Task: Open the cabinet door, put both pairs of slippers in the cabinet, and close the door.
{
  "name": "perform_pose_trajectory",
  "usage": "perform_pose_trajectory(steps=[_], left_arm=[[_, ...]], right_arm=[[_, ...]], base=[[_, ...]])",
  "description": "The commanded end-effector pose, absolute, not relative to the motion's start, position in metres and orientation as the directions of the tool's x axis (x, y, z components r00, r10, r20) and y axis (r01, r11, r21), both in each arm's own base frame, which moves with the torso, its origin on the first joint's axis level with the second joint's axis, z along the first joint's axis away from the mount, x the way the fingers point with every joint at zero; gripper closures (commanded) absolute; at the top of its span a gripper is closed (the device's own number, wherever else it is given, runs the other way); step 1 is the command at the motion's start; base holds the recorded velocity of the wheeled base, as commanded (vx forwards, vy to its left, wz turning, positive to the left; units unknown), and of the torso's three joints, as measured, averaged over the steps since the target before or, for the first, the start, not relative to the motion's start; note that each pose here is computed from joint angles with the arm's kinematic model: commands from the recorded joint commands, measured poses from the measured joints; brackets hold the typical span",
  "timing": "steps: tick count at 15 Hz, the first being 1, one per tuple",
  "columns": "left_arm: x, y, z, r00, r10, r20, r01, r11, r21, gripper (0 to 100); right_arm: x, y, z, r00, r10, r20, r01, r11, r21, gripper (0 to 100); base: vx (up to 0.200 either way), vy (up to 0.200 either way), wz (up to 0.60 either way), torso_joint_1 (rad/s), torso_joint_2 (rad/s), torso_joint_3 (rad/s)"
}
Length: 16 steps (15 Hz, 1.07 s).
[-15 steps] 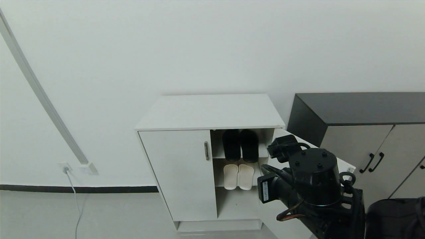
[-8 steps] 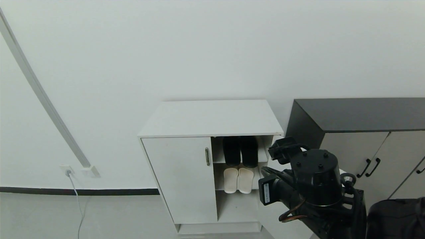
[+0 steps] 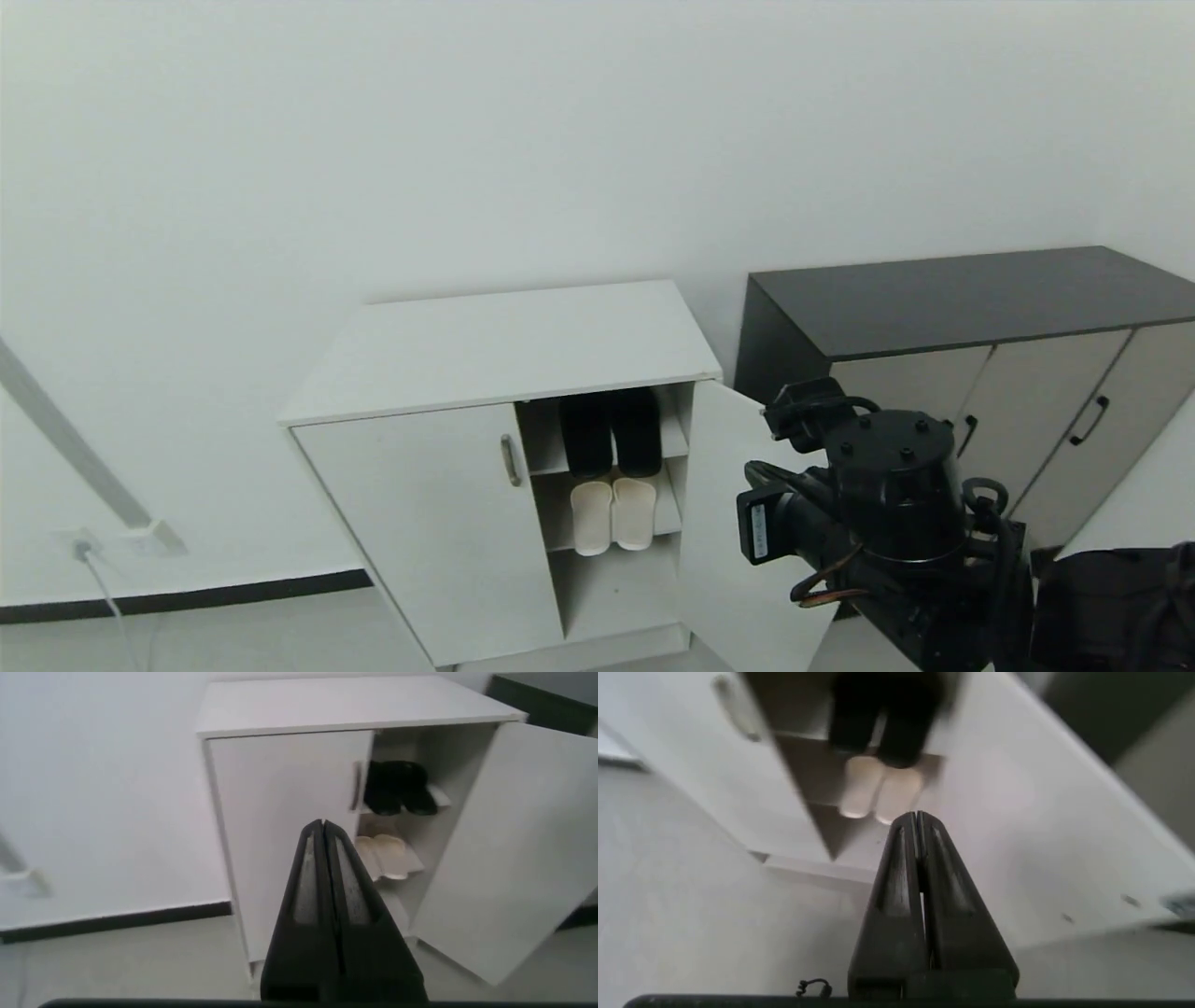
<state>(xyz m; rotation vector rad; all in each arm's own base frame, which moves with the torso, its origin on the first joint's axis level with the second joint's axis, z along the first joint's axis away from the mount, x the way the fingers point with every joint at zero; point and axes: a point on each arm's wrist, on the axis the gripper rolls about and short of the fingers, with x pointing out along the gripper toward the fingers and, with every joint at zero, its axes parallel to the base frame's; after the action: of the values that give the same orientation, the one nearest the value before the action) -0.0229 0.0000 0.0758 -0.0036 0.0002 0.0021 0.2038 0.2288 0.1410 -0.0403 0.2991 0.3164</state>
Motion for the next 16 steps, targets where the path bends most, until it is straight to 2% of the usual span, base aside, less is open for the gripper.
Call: perform_pose_trajectory(steps=[1,6,10,14,16], left_arm=[[-0.023,0.0,0.076,1.0,0.003,0.0,-0.003,1.0,-0.003,100],[-0.023,0.0,0.076,1.0,0.002,0.0,-0.002,1.0,-0.006,100],[-0.023,0.0,0.076,1.0,0.002,0.0,-0.002,1.0,-0.006,100],[-0.023,0.0,0.076,1.0,0.003,0.0,-0.003,1.0,-0.008,100],[-0.023,0.0,0.076,1.0,0.003,0.0,-0.003,1.0,-0.008,100]], right_arm=[[0.204,0.228,0.142,0.908,0.299,-0.293,-0.31,0.951,0.008,100],[0.205,0.228,0.142,0.91,0.301,-0.284,-0.314,0.95,0.002,100],[0.206,0.227,0.142,0.912,0.296,-0.283,-0.308,0.951,0.003,100],[0.213,0.223,0.137,0.917,0.269,-0.295,-0.284,0.959,-0.009,100],[0.236,0.214,0.133,0.93,0.221,-0.294,-0.234,0.972,-0.011,100]], base=[[0.0,0.0,0.0,0.0,0.0,0.0],[0.0,0.0,0.0,0.0,0.0,0.0],[-0.2,0.0,0.0,0.007,0.01,0.004],[0.0,0.0,0.0,0.0,0.0,0.0],[0.0,0.0,0.0,0.0,0.0,0.0]])
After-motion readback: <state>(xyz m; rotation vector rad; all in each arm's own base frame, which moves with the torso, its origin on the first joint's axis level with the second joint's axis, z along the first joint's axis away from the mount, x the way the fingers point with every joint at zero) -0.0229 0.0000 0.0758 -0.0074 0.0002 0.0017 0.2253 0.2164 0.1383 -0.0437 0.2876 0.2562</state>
